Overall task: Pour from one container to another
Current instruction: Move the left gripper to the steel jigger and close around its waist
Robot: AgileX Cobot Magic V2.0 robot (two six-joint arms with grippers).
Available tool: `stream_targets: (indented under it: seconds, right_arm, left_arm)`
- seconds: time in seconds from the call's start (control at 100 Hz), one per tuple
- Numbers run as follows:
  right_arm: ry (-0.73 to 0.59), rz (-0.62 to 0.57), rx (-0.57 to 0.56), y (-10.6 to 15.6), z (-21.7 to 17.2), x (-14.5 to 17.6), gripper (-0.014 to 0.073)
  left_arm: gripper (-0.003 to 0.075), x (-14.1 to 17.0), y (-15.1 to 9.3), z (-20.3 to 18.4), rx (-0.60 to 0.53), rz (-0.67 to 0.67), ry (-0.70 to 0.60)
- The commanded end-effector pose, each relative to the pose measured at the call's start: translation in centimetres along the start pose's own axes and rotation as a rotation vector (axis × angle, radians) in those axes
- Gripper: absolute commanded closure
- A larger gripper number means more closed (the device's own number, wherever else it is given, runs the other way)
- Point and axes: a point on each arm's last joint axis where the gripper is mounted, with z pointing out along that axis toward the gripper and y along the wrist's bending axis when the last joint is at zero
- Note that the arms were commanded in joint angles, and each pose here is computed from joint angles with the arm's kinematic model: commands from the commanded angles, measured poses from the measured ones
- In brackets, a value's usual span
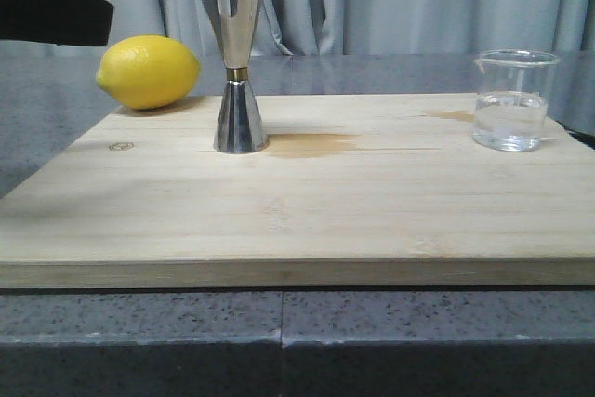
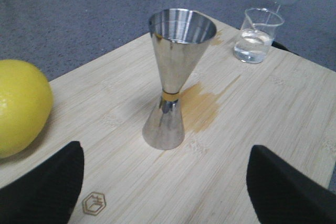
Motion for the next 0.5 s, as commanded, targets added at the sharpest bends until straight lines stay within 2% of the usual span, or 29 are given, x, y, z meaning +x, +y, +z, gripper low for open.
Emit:
stream_targets:
  seconds: [0.0, 0.49]
  right_arm:
    - [-0.087, -0.002, 0.005, -0.1, -0.3, -1.6, 0.0020]
    - [-0.085, -0.002, 0.005, -0.1, -0.3, -1.5, 0.0020]
  left_arm:
    - [0.0134, -1.3, -0.3, 0.4, 0.078, 0.011, -0.135]
    - [0.0134, 1.0, 2.1, 4.3, 0.288, -0.021, -0.256]
